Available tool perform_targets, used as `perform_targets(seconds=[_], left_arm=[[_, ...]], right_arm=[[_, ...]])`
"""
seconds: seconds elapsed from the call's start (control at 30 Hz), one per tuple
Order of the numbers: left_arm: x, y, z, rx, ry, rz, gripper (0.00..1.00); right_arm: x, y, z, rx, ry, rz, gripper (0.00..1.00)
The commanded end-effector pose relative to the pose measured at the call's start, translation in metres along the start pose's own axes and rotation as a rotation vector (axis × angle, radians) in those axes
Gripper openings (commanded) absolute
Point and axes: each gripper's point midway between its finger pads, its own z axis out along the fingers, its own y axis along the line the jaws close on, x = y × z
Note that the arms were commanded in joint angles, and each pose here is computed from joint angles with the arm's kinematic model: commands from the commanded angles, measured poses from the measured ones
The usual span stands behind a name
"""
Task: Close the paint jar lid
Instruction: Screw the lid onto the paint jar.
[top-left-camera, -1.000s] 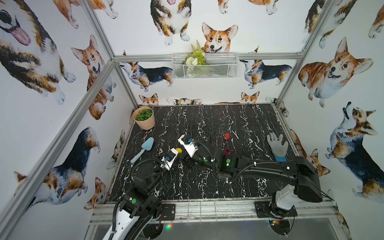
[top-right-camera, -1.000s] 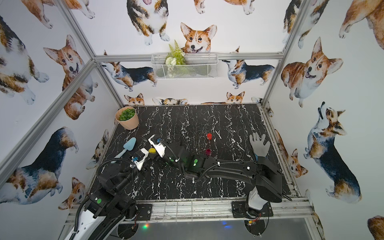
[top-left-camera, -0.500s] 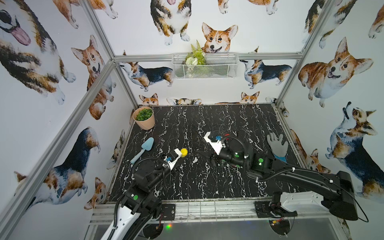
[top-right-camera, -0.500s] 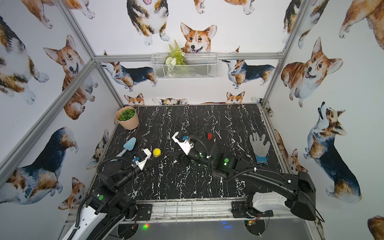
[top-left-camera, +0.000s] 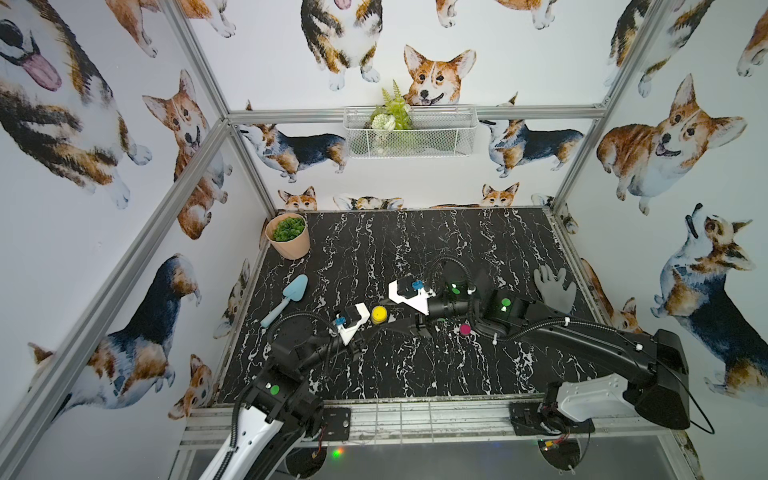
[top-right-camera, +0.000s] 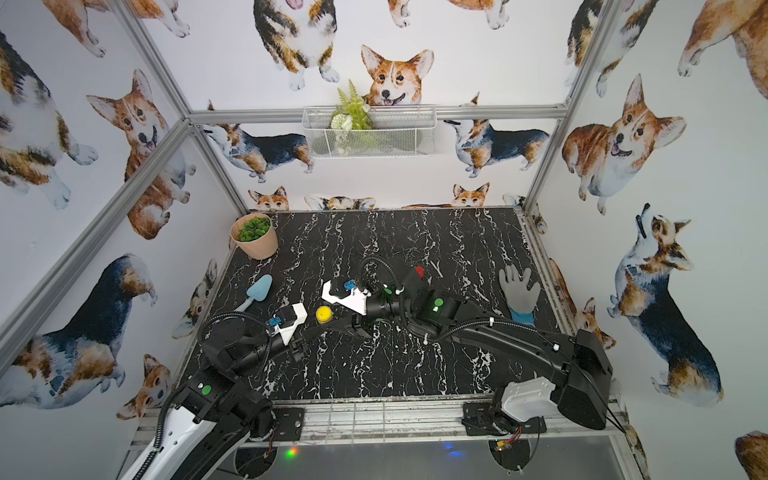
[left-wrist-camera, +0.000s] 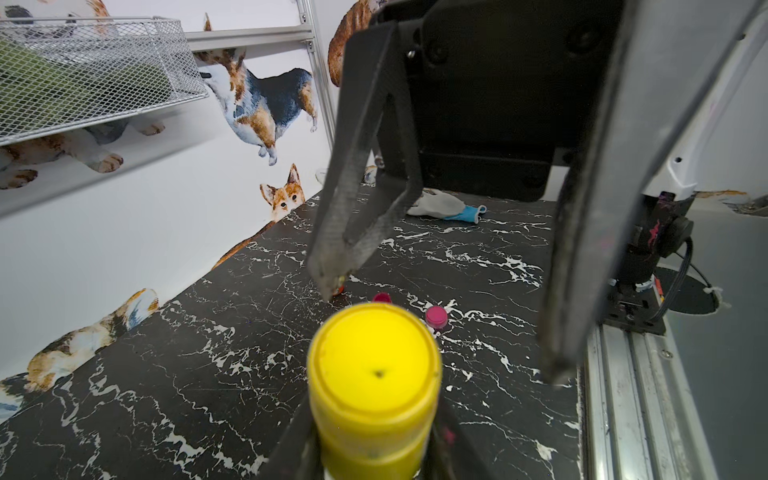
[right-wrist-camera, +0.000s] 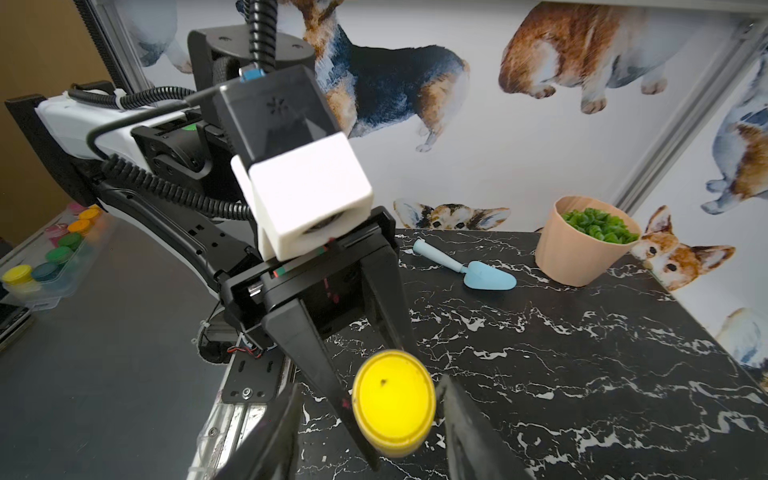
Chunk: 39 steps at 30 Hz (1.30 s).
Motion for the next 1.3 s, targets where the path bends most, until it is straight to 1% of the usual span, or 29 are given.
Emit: perform_targets(seconds=[0.0, 0.2, 0.5, 0.63, 0.83, 0.9, 1.03, 1.27], left_arm=[[-0.009, 0.001, -0.001, -0.006, -0.032, 0.031, 0.32], [-0.009, 0.002, -0.001, -0.012, -0.033, 0.034, 0.32], [-0.010, 0.003, -0.001, -0.016, -0.034, 0.035, 0.32], [-0.010, 0.003, -0.001, -0.017, -0.033, 0.035, 0.32], [-0.010, 0.003, -0.002, -0.019, -0.035, 0.036, 0.32], [-0.010, 0.003, -0.001, -0.020, -0.034, 0.036, 0.32], [-0.010, 0.004, -0.002, -0.023, -0.035, 0.037, 0.32], [-0.011, 0.010, -0.004, -0.067, -0.036, 0.050, 0.32]], right_arm=[[-0.003, 0.006, 0.004, -0.054, 0.006, -0.028, 0.53], [0.001, 0.002, 0.009, -0.043, 0.007, -0.030, 0.47], [0.009, -0.006, 0.017, -0.016, 0.037, -0.022, 0.46], [0.009, -0.015, 0.017, 0.036, 0.040, -0.024, 0.47], [0.010, -0.017, 0.016, 0.041, 0.053, -0.026, 0.45], [0.008, -0.016, 0.015, 0.040, 0.047, -0.024, 0.44], [0.008, -0.016, 0.015, 0.038, 0.049, -0.022, 0.38], [0.012, -0.017, 0.016, 0.050, 0.058, 0.007, 0.36]])
